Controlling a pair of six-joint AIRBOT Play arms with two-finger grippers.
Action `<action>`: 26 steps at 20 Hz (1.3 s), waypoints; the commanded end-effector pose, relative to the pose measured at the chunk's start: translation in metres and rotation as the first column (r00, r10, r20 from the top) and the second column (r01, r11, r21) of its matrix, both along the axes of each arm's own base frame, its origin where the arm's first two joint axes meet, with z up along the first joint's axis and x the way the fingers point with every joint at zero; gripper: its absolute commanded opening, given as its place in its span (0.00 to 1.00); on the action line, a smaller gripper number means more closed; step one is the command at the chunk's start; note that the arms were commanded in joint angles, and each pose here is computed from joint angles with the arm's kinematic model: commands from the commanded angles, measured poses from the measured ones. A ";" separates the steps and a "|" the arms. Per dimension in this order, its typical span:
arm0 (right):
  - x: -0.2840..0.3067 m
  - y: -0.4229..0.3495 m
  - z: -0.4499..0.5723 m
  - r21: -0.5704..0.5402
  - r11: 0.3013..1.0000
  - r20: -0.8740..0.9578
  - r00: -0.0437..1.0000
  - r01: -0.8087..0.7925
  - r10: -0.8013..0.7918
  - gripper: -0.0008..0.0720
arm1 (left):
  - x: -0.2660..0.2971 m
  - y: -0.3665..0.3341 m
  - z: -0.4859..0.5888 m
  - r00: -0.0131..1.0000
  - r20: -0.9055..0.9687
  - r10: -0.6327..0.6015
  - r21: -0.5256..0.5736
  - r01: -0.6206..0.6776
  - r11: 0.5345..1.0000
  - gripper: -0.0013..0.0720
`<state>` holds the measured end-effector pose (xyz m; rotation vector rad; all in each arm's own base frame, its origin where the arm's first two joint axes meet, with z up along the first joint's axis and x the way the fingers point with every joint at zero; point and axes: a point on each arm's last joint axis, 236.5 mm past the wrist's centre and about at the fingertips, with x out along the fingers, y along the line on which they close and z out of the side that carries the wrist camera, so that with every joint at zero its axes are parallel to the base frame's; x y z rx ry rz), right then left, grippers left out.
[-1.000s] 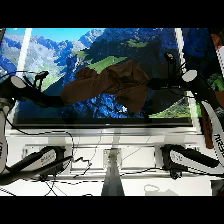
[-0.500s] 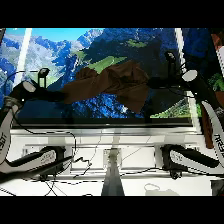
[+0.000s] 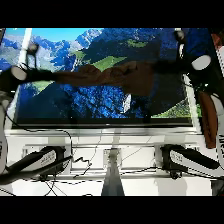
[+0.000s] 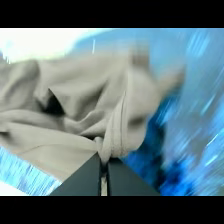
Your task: Fold the clothes and pants, and hang the long-sleeved shirts on hangers.
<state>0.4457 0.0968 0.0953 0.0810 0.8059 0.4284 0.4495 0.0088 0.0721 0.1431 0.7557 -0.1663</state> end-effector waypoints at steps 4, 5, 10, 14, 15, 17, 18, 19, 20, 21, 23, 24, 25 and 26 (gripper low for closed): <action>-0.002 -0.053 0.146 -0.197 0.968 0.331 0.940 0.154 -0.083 0.03 | -0.019 0.020 0.253 0.771 0.634 0.065 0.037 -0.114 0.993 0.04; -0.011 -0.053 0.169 -0.186 0.969 0.380 0.921 0.164 -0.083 0.03 | -0.032 0.019 0.275 0.730 0.680 0.065 0.036 -0.122 0.992 0.04; -0.091 -0.051 0.280 -0.124 0.972 0.611 0.787 0.199 -0.083 0.03 | -0.102 0.012 0.348 0.584 0.810 0.051 0.033 -0.132 0.991 0.04; -0.163 -0.038 0.303 -0.106 0.984 0.636 0.770 0.146 -0.045 0.03 | -0.138 0.007 0.375 0.517 0.855 0.042 0.032 -0.134 0.990 0.04; -0.175 -0.036 0.292 -0.128 0.984 0.597 0.802 0.126 -0.025 0.03 | -0.139 0.006 0.373 0.525 0.850 0.041 0.032 -0.131 0.991 0.04; -0.186 -0.036 0.255 -0.123 0.986 0.459 0.887 0.115 -0.046 0.03 | -0.119 0.004 0.329 0.652 0.752 0.099 -0.047 -0.097 0.994 0.03; -0.185 -0.039 0.234 -0.109 0.985 0.384 0.920 0.131 -0.080 0.03 | -0.105 0.002 0.291 0.744 0.658 0.116 -0.076 -0.088 0.993 0.03; -0.180 -0.040 0.208 -0.113 0.985 0.307 0.947 0.133 -0.093 0.03 | -0.092 0.000 0.247 0.827 0.551 0.114 -0.083 -0.082 0.993 0.03; -0.174 -0.041 0.182 -0.118 0.984 0.243 0.965 0.131 -0.099 0.03 | -0.079 -0.003 0.201 0.895 0.433 0.108 -0.090 -0.076 0.993 0.03; -0.168 -0.040 0.152 -0.115 0.985 0.170 0.979 0.130 -0.110 0.03 | -0.067 -0.008 0.161 0.938 0.330 0.104 -0.120 -0.068 0.990 0.04; -0.154 -0.039 0.091 -0.085 0.984 0.031 0.988 0.154 -0.152 0.03 | -0.041 -0.018 0.105 0.976 0.189 0.112 -0.211 -0.071 0.975 0.04; -0.148 -0.038 0.061 -0.071 0.983 -0.025 0.984 0.172 -0.174 0.03 | -0.026 -0.019 0.089 0.979 0.160 0.129 -0.252 -0.086 0.964 0.04; -0.143 -0.039 0.032 -0.060 0.979 -0.075 0.977 0.197 -0.201 0.03 | -0.010 -0.020 0.076 0.976 0.149 0.156 -0.297 -0.106 0.949 0.03; -0.139 -0.040 0.005 -0.056 0.974 -0.116 0.967 0.220 -0.225 0.03 | 0.003 -0.018 0.066 0.972 0.143 0.185 -0.333 -0.128 0.934 0.04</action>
